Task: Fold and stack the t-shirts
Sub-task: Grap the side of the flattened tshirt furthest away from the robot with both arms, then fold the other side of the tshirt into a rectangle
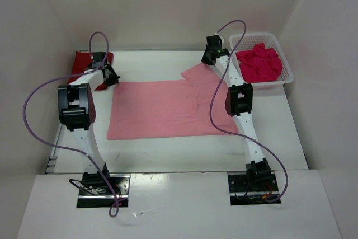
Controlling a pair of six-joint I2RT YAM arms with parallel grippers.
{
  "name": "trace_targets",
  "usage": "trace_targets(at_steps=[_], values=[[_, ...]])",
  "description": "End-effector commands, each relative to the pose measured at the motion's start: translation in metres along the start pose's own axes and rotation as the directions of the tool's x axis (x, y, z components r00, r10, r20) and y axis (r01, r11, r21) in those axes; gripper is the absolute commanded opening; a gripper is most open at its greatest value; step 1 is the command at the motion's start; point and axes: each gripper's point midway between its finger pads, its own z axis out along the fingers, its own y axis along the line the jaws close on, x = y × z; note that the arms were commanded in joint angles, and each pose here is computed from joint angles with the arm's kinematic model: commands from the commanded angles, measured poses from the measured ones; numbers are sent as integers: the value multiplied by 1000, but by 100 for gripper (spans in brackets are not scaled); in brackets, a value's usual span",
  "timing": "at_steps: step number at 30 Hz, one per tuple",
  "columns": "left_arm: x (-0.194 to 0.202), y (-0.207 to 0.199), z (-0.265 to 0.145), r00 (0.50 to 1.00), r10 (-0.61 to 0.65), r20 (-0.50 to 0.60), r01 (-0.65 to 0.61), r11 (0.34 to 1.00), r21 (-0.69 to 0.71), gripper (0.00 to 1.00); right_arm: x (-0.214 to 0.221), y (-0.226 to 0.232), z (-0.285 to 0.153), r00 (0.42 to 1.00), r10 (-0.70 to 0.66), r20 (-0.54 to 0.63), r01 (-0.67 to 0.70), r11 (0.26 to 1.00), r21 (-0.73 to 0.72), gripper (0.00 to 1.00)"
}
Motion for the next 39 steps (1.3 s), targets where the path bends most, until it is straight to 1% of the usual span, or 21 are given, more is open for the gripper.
trace_targets(at_steps=[1,5,8,9,10,12,14,15,18,20,21,22,23,24,25,27,28,30,34,37,39], values=[[-19,-13,-24,998,-17,63,13,999,51,0,-9,12,-8,1000,18,15,-18,999,-26,0],[-31,-19,-45,994,-18,106,10,997,76,0,-52,37,-60,998,27,58,-22,995,-97,0],[-31,-18,-58,992,-10,123,1,997,73,0,-59,38,-92,999,14,31,-11,996,-94,0],[-30,-17,-61,992,-10,123,1,997,74,0,-77,44,-119,998,18,57,-12,994,-108,0],[-27,-15,-63,993,-9,119,1,997,71,0,-65,30,-118,1000,6,14,-5,997,-76,0],[-21,-7,-70,993,-16,121,8,998,66,0,-50,21,-144,999,0,-39,-2,998,-58,0],[-20,-7,-80,991,-16,134,7,997,73,0,-50,21,-163,1000,3,-17,-4,996,-84,0],[-12,-2,-80,993,-7,122,-1,998,64,0,-36,11,-183,999,10,-39,-12,997,-72,0],[-8,0,-91,992,-7,128,-2,998,68,0,-19,-5,-206,998,24,-61,-28,998,-61,0],[-1,9,-98,993,-4,121,-3,998,56,0,0,-24,-230,996,29,-82,-32,999,-41,0],[1,10,-100,993,-4,121,-3,998,56,0,26,-38,-233,991,26,-133,-28,1000,-12,0],[2,10,-106,992,-4,124,-3,998,57,0,21,-37,-256,994,37,-103,-40,999,-29,0],[7,18,-106,993,-11,114,6,999,44,0,40,-48,-258,991,35,-132,-37,999,-12,0],[11,22,-108,994,-2,110,-2,1000,31,0,46,-49,-267,989,46,-137,-49,999,-18,0],[11,22,-113,993,-2,118,-2,999,35,0,41,-49,-286,993,48,-105,-52,998,-37,0],[18,33,-118,994,-9,112,8,1000,12,0,67,-64,-297,988,55,-145,-57,998,-12,0],[21,34,-119,994,-9,111,8,1000,11,0,69,-66,-311,990,55,-132,-59,998,-20,0],[31,45,-123,994,-9,105,11,1000,-24,0,94,-84,-317,982,61,-177,-60,998,16,0],[43,60,-123,997,-13,75,17,998,-55,0,115,-116,-331,975,103,-199,-90,993,74,0],[57,71,-121,999,-21,34,24,996,-82,0,129,-126,-340,969,122,-216,-103,990,96,0],[57,77,-125,999,-28,33,31,994,-102,1,133,-128,-342,965,132,-225,-110,988,105,0]])
